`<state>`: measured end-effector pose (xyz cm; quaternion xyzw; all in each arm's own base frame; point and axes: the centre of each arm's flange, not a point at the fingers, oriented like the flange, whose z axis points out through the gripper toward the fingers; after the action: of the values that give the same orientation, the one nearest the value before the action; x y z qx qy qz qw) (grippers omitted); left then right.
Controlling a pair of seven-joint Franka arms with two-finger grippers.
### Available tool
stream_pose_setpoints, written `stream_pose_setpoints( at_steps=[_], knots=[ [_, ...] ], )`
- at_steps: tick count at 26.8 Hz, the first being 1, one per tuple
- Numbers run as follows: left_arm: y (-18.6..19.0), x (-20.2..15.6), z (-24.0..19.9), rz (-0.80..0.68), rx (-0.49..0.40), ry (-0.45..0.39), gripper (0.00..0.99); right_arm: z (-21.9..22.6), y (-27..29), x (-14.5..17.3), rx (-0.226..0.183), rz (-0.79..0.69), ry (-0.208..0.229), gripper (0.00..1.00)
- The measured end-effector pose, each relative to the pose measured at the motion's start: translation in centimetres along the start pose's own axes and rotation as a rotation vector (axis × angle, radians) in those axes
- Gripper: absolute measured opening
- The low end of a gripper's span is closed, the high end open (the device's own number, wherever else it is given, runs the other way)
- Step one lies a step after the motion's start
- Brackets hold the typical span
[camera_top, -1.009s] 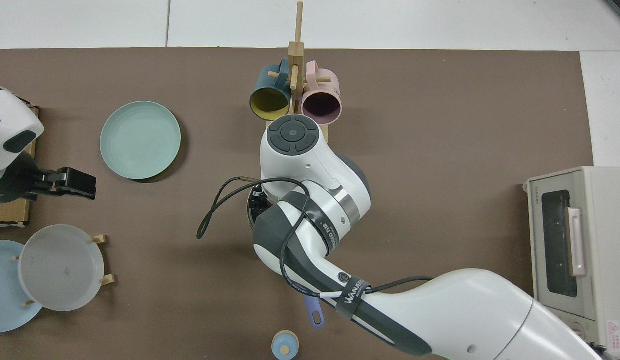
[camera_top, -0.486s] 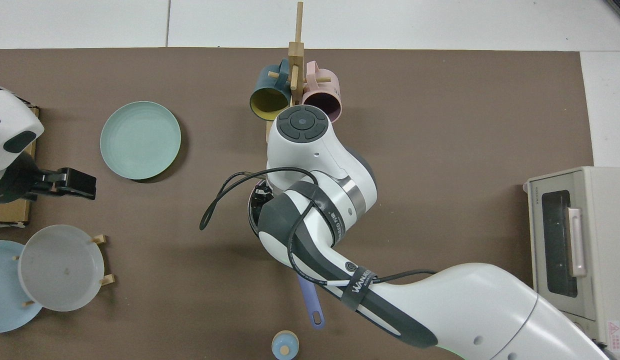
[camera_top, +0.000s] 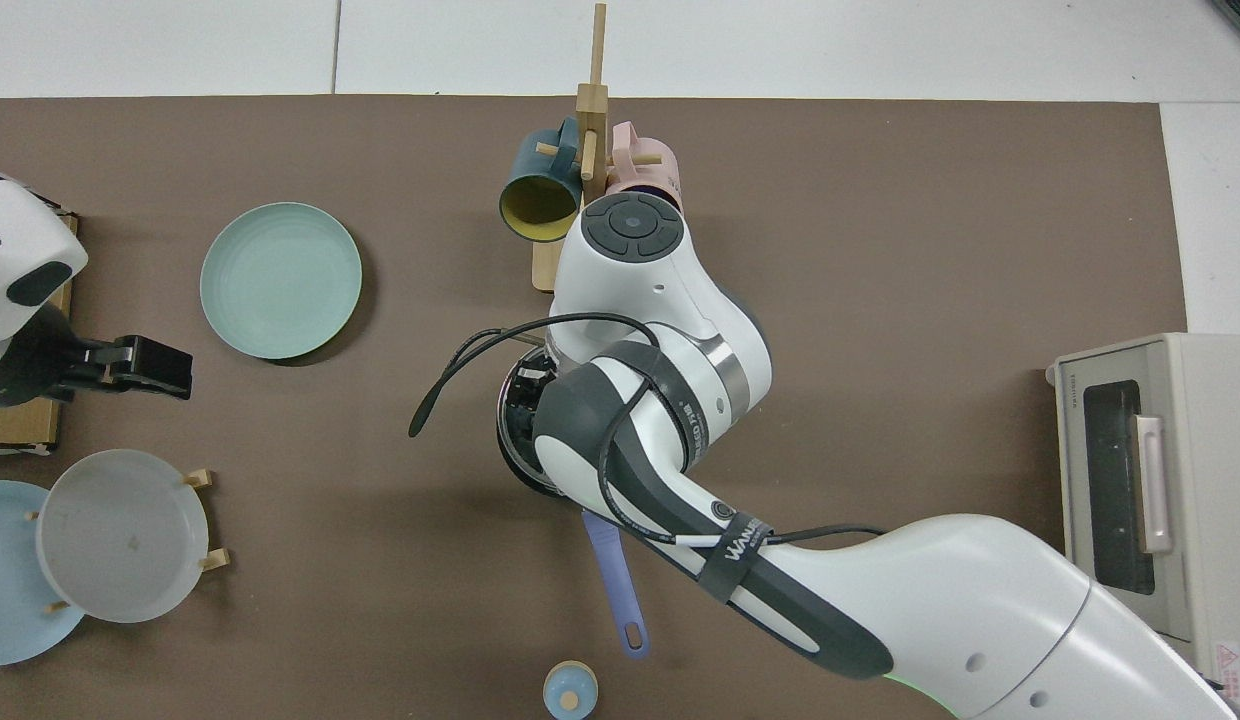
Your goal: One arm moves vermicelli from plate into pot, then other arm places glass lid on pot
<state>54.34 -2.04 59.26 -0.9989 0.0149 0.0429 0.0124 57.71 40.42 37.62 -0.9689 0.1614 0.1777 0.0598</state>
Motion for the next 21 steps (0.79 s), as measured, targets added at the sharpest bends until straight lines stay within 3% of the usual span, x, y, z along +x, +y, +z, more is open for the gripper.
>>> stream_pose_setpoints(
  at_steps=[21],
  knots=[
    [0.0, 0.0, 0.0, 0.000, 0.000, 0.000, 0.991, 1.1, -0.6, -0.5, -0.003, -0.010, -0.015, 0.42]
  ],
)
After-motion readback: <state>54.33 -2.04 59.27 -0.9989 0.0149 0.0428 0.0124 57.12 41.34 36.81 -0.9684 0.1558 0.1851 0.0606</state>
